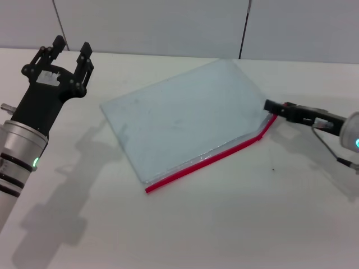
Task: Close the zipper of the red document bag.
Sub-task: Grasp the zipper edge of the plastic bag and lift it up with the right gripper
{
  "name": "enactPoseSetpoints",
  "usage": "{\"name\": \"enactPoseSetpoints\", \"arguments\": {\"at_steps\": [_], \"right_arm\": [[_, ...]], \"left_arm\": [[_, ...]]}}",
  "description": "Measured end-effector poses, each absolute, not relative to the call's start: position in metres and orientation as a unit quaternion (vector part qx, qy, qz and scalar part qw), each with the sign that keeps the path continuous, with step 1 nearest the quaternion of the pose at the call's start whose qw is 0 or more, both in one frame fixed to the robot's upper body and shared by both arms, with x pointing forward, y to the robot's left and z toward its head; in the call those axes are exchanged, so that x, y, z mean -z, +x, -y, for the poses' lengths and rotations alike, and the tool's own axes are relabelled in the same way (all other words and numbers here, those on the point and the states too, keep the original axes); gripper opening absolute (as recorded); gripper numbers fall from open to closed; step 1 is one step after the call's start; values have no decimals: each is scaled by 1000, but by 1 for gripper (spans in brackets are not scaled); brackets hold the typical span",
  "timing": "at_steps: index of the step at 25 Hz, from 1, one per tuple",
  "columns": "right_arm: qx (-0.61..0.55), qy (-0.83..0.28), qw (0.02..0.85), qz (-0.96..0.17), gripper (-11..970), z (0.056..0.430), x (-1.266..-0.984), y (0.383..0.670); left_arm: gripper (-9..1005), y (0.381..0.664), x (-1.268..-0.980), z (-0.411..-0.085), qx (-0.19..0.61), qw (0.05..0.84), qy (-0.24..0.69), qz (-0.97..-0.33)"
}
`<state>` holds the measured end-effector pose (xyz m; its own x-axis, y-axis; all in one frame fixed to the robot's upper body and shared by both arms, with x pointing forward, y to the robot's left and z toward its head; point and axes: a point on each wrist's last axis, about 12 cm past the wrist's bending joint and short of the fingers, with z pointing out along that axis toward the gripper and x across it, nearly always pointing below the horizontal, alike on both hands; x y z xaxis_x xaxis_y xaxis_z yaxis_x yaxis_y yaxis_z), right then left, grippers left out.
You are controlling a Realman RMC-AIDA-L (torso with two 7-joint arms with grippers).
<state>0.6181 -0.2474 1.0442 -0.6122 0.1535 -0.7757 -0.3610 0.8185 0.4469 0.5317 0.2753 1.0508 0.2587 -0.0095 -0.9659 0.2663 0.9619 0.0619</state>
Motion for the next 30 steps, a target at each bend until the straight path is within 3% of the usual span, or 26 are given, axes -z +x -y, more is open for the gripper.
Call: {"name": "enactPoseSetpoints", "arguments": {"at_steps": [30], "right_arm": [[-261,-67,421,-866,703,222,-1044,632]], "left_arm": [[478,540,-1053,-265,100,781,115,-605]]}}
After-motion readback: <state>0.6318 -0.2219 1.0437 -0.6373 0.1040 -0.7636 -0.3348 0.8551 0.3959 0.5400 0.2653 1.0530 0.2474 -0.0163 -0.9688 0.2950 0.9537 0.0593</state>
